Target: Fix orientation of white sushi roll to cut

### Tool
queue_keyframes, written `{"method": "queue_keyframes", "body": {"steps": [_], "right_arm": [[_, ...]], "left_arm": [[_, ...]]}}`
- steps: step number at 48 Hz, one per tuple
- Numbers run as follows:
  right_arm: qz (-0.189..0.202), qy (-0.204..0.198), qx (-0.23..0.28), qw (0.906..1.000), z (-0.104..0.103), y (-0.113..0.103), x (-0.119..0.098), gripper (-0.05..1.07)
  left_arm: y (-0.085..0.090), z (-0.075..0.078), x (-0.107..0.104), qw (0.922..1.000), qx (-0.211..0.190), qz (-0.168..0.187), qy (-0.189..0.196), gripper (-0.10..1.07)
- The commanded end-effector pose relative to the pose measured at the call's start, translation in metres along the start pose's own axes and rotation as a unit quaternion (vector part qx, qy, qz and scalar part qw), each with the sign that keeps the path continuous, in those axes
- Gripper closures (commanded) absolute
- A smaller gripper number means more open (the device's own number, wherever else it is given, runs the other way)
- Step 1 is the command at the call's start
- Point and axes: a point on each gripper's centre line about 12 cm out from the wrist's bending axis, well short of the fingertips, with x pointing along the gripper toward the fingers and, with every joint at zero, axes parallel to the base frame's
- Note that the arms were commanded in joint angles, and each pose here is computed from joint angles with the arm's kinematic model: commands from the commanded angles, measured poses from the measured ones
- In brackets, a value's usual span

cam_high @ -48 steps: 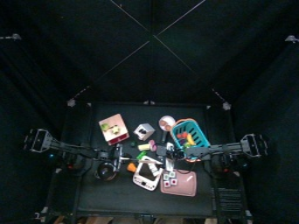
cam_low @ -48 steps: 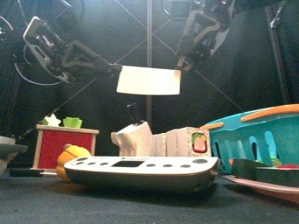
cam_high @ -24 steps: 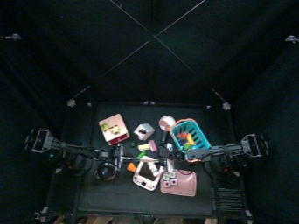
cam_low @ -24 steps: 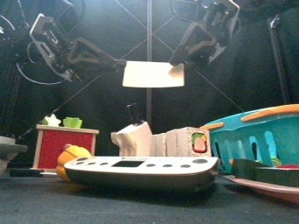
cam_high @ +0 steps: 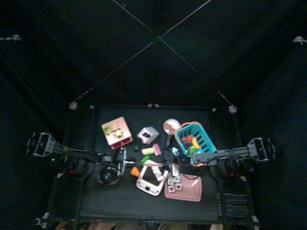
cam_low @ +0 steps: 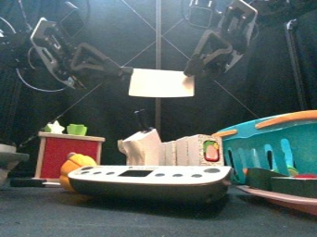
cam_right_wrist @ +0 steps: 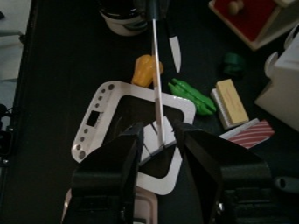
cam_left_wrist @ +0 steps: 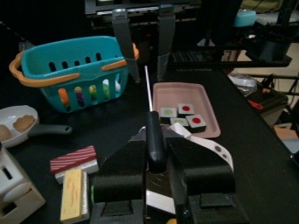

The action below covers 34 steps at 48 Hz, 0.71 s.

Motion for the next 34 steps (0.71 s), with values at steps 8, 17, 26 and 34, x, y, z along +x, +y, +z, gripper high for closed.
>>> {"method": "queue_keyframes", "body": {"steps": [8,17,26,34], "right_arm": [[0.008,-0.007,0.028,0.9995,-0.006,0.001,-0.014,0.14],[0.022,0.029,0.014,0.9992,-0.031,0.014,-0.002,0.15],[0.023,0.059,0.016,0.9979,-0.048,0.018,0.022,0.23],[0.016,0.089,0.014,0.9958,-0.063,0.016,0.039,0.35]], "left_arm": [[0.002,-0.005,-0.017,1.0,-0.005,0.005,-0.001,0.58],[0.004,-0.009,-0.027,0.9998,-0.013,0.012,0.002,0.58],[0.006,-0.006,-0.028,0.9996,-0.02,0.018,-0.003,0.58],[0.006,-0.005,-0.028,0.9996,-0.021,0.019,-0.005,0.58]]}}
